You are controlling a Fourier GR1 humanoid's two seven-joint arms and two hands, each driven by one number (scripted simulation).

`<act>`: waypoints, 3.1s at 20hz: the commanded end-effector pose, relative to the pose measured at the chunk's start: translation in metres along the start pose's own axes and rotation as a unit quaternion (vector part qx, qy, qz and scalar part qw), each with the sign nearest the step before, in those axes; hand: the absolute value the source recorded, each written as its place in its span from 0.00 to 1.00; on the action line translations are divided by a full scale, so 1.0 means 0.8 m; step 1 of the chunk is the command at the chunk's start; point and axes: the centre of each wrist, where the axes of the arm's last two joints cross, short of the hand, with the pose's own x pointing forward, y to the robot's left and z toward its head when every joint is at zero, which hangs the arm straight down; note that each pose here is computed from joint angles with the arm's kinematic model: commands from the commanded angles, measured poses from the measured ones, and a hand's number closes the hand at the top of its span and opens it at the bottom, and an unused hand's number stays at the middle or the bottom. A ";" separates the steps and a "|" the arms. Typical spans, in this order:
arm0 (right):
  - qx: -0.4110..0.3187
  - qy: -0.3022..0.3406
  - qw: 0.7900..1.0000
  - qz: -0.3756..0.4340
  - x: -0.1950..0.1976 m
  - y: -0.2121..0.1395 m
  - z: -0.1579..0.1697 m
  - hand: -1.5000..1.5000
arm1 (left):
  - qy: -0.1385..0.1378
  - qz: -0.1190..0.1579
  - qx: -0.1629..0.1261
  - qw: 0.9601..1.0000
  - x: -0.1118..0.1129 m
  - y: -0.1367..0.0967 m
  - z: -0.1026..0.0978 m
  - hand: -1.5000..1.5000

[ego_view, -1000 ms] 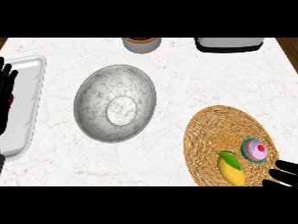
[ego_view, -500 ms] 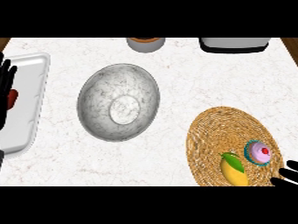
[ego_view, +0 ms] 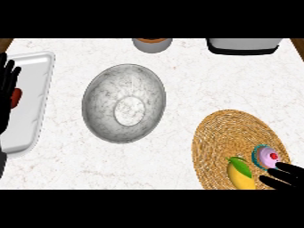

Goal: Pick the lemon from the placemat and place it in the bowl

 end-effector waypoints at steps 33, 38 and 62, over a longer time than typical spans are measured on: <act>0.019 0.007 1.000 0.006 -0.068 0.091 -0.118 0.00 | -0.003 0.000 -0.004 1.000 -0.014 0.002 0.014 0.50; 0.036 0.033 0.999 0.004 -0.079 0.123 -0.148 0.00 | 0.003 -0.004 -0.005 1.000 0.023 -0.005 -0.003 0.50; -0.084 0.255 0.962 -0.038 -0.257 -0.010 -0.098 1.00 | -0.018 0.012 -0.032 0.999 0.016 -0.026 -0.015 0.50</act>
